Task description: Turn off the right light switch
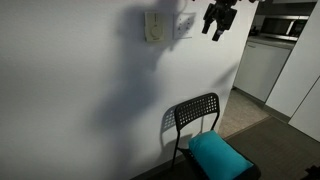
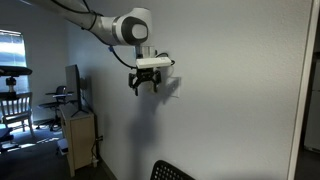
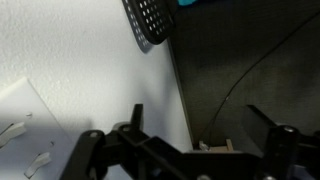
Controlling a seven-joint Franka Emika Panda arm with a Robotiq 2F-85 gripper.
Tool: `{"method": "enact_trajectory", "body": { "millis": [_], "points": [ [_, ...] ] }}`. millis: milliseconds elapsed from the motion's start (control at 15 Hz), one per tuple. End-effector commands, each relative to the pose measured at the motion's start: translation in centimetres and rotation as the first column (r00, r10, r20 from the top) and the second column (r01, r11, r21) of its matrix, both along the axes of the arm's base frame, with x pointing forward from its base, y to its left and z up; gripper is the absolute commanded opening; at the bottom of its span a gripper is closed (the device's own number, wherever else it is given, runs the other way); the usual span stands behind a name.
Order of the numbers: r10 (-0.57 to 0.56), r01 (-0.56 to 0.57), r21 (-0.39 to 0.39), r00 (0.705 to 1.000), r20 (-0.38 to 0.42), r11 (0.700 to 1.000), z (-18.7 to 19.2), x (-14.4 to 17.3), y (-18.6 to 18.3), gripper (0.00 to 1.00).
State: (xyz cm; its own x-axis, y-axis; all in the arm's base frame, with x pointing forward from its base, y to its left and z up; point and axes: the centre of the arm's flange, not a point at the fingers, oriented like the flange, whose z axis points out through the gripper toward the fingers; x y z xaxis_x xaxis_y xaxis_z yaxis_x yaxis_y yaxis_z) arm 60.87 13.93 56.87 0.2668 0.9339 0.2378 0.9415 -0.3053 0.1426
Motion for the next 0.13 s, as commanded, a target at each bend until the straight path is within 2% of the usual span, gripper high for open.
{"method": "enact_trajectory", "body": {
  "millis": [0, 67],
  "points": [
    [0.06, -0.058, 0.034, 0.996, -0.06, 0.998, -0.77, -1.93, -1.06, 1.0],
    [0.073, -0.069, 0.048, 0.995, -0.071, 0.996, -1.14, -2.09, -1.13, 1.0]
  ]
}}
